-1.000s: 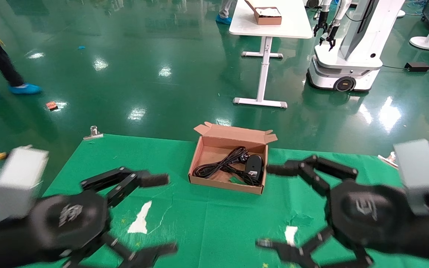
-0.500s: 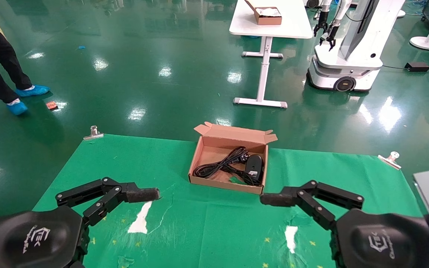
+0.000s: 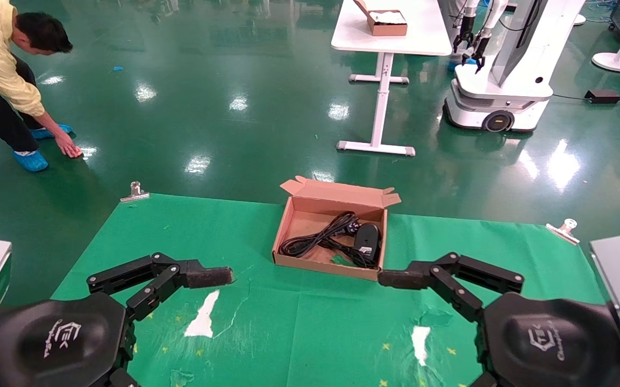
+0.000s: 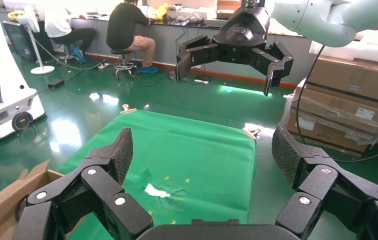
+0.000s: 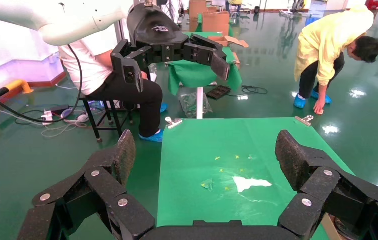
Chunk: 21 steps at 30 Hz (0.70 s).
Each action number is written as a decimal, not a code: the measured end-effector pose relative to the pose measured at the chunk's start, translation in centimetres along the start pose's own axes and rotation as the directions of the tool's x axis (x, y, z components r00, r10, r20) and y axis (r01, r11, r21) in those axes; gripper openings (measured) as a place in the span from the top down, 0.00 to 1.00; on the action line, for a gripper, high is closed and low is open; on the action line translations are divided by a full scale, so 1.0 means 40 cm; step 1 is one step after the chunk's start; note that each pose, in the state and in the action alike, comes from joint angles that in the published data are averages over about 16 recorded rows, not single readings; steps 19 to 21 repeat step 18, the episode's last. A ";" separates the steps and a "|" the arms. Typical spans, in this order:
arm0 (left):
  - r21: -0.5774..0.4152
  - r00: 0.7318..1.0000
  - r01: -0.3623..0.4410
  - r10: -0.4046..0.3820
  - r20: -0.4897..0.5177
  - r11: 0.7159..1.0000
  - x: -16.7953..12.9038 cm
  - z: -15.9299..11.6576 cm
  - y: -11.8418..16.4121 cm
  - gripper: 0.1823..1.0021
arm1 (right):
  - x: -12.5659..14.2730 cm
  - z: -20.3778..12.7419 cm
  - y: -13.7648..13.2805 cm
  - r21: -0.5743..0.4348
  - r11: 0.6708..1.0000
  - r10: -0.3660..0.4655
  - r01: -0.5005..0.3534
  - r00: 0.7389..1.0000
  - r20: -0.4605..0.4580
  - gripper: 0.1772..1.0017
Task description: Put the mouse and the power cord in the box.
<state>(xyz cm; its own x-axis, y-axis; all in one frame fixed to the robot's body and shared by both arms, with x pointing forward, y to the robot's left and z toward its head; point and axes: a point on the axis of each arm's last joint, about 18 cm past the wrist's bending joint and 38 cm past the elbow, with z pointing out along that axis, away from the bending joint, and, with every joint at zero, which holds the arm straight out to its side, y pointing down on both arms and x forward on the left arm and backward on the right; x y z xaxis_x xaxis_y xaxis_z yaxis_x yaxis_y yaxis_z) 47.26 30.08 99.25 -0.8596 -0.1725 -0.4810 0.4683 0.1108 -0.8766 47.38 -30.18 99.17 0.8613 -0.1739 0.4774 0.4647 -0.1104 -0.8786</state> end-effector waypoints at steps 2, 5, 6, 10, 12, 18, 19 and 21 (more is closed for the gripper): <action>0.000 1.000 0.001 -0.001 0.001 1.000 -0.001 0.000 0.001 0.00 | 0.001 0.000 0.000 0.000 1.000 0.000 0.000 1.000 -0.001 0.00; -0.001 1.000 0.001 -0.001 0.002 1.000 -0.002 0.001 0.001 0.00 | 0.003 0.000 0.001 -0.001 1.000 -0.001 0.001 1.000 -0.003 0.00; -0.001 1.000 0.002 -0.002 0.002 1.000 -0.002 0.001 0.001 0.00 | 0.003 0.000 0.001 -0.001 1.000 -0.001 0.001 1.000 -0.003 0.00; -0.001 1.000 0.002 -0.002 0.003 1.000 -0.003 0.002 0.002 0.00 | 0.004 0.000 0.001 -0.001 1.000 -0.001 0.001 1.000 -0.005 0.00; -0.001 1.000 0.002 -0.002 0.003 1.000 -0.003 0.002 0.002 0.00 | 0.005 0.000 0.001 -0.002 1.000 -0.002 0.002 1.000 -0.005 0.00; -0.001 1.000 0.003 -0.003 0.004 1.000 -0.004 0.002 0.003 0.00 | 0.006 0.000 0.001 -0.002 1.000 -0.002 0.002 1.000 -0.006 0.00; -0.001 1.000 0.003 -0.003 0.004 1.000 -0.004 0.002 0.003 0.00 | 0.006 0.000 0.001 -0.002 1.000 -0.002 0.002 1.000 -0.006 0.00; -0.001 1.000 0.003 -0.003 0.004 1.000 -0.004 0.002 0.003 0.00 | 0.006 0.000 0.001 -0.002 1.000 -0.002 0.002 1.000 -0.006 0.00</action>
